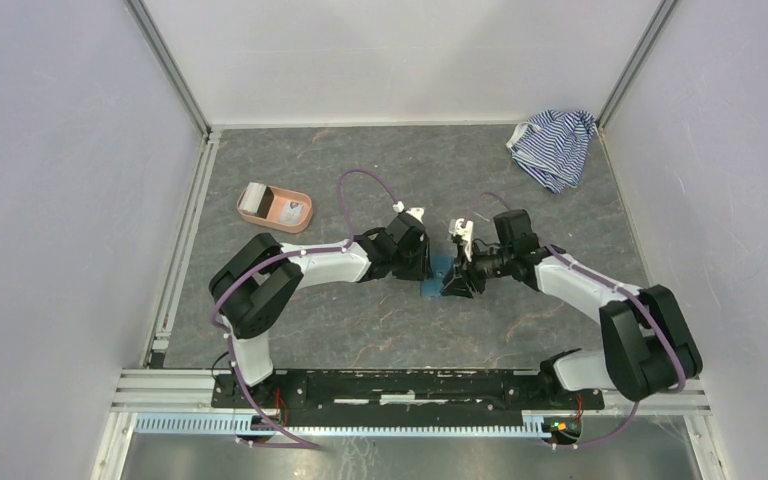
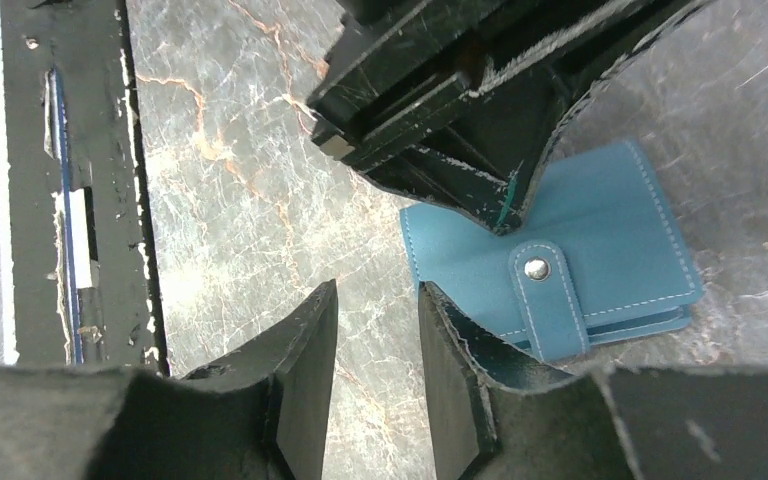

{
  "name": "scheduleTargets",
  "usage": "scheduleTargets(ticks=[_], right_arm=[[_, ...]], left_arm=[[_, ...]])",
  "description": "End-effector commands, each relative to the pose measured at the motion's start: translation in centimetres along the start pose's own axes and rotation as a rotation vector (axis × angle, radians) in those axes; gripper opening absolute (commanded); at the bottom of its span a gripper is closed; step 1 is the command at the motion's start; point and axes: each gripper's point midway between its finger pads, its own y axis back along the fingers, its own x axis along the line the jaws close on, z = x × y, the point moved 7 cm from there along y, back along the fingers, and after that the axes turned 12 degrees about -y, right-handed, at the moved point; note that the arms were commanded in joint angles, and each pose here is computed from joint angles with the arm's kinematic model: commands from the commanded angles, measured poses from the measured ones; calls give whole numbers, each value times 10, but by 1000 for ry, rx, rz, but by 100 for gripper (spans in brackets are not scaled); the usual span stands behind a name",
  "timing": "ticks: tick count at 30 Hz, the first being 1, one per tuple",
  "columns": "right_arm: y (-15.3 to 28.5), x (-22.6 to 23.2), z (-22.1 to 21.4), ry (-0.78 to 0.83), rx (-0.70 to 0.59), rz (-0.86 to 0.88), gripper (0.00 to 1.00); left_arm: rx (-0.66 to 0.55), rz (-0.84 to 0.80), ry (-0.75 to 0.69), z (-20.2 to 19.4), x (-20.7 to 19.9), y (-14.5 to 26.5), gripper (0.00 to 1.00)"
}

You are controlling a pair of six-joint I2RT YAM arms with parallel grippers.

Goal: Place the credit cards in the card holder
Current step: Reset both arms

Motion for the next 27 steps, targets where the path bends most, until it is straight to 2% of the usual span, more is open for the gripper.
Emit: scheduleTargets(ticks=[1, 6, 8, 10, 11, 14, 16, 18, 20, 23, 27], right_arm=[[18, 5, 26, 119, -73, 25, 42], [46, -4, 44, 222, -129, -138, 44], [59, -6, 51, 262, -161, -202, 50], [72, -8, 57, 299, -187, -263, 59], [80, -8, 60, 324, -199, -293, 68], [104, -12, 66, 359, -254, -400, 91], [119, -13, 69, 376, -299, -464, 98], [134, -12, 73, 386, -334, -530, 98], [145, -13, 78, 377, -342, -598, 98], [161, -13, 87, 291, -339, -684, 98], [199, -4, 109, 158, -441, -822, 98]], left_arm=[[45, 15, 14, -12, 5, -2, 40], [-20, -2, -9, 6, 1, 14, 42], [-71, -22, -27, 19, -2, 26, 46], [-149, -75, -56, 34, -8, 43, 49], [-195, -103, -69, 42, -10, 54, 51], [-366, -114, -88, 62, -7, 93, 65], [-469, -99, -107, 72, -3, 122, 74], [-546, -92, -124, 78, 3, 151, 83], [-602, -116, -114, 82, 10, 177, 97], [-680, -248, -87, 86, 21, 213, 100], [-729, -252, -56, 87, 37, 249, 100]])
